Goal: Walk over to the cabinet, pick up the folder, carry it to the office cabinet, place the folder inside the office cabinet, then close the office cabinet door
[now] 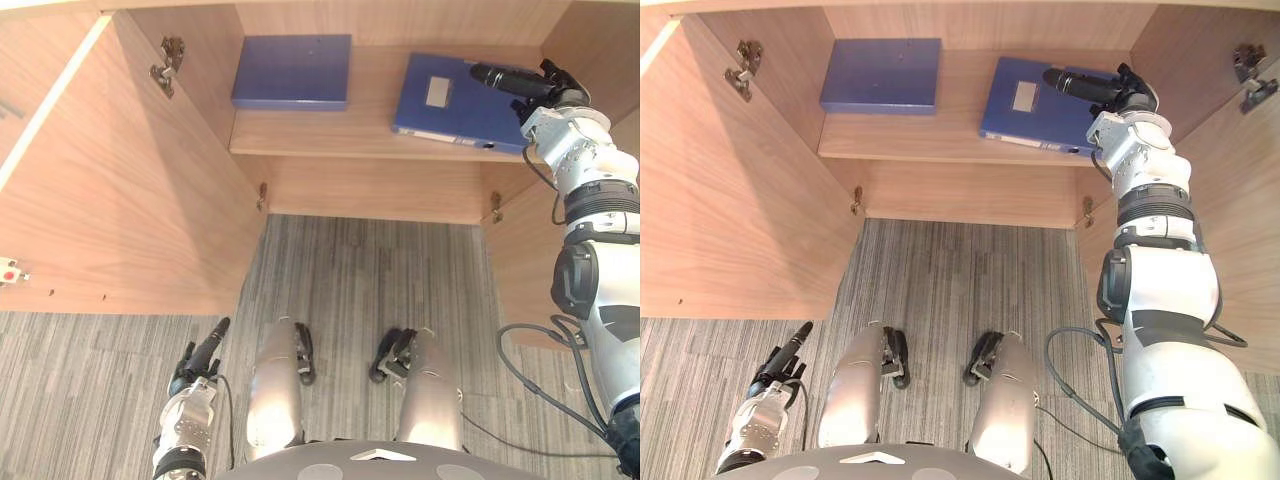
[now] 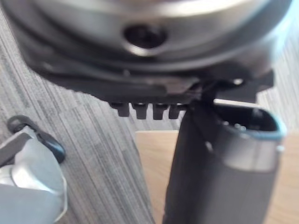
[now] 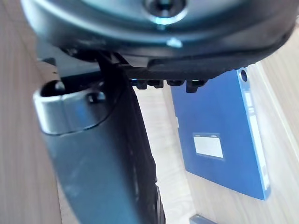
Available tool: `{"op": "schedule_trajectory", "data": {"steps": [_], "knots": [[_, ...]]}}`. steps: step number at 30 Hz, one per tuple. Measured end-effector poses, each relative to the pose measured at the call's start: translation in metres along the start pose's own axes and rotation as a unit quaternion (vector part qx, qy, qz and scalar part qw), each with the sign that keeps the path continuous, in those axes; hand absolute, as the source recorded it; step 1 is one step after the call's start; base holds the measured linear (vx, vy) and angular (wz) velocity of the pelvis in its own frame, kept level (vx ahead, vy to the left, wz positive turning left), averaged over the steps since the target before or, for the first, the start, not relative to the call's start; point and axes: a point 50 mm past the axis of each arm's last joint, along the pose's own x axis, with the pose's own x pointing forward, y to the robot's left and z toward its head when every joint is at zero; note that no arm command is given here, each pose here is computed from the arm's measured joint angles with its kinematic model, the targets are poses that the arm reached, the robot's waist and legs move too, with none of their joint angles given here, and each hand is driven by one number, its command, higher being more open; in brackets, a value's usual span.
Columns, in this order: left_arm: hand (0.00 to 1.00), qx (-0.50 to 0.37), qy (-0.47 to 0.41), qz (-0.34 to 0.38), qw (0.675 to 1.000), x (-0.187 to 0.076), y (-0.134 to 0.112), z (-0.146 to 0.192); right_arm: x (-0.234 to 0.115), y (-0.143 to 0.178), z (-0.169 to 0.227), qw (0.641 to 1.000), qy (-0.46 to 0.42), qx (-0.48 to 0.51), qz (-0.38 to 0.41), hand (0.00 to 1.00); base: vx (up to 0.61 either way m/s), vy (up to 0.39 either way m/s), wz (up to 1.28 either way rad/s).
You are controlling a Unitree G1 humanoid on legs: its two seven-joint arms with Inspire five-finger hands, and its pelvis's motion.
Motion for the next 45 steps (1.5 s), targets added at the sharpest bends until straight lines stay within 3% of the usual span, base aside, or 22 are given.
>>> {"op": "schedule_trajectory", "data": {"steps": [9,22,26,34,39,45], "knots": [[1.00,0.016,-0.031,0.004,0.999,0.003,0.014,0.031,0.001,0.021,-0.016,0.994,0.016,-0.096,0.047,1.00,0.03,-0.010,-0.05],[1.00,0.014,-0.028,0.016,0.999,0.003,0.019,0.029,-0.003,0.061,-0.038,0.985,0.025,-0.148,0.088,1.00,0.01,0.002,-0.04],[1.00,0.020,-0.004,0.024,1.000,0.003,0.014,0.012,-0.007,0.073,-0.045,0.980,0.012,-0.177,0.095,1.00,0.01,-0.001,-0.07],[1.00,0.054,0.097,0.009,0.994,-0.017,-0.004,-0.066,-0.022,0.069,-0.117,0.979,0.072,-0.181,0.067,1.00,0.14,-0.020,0.02],[1.00,0.062,0.093,0.011,0.994,-0.020,0.001,-0.069,-0.032,0.054,-0.147,0.984,0.093,-0.147,0.043,1.00,0.14,0.065,0.07],[1.00,0.073,0.102,0.012,0.992,-0.023,0.008,-0.073,-0.056,0.032,-0.208,0.980,0.190,-0.065,-0.001,1.00,0.16,0.178,-0.08]]}}
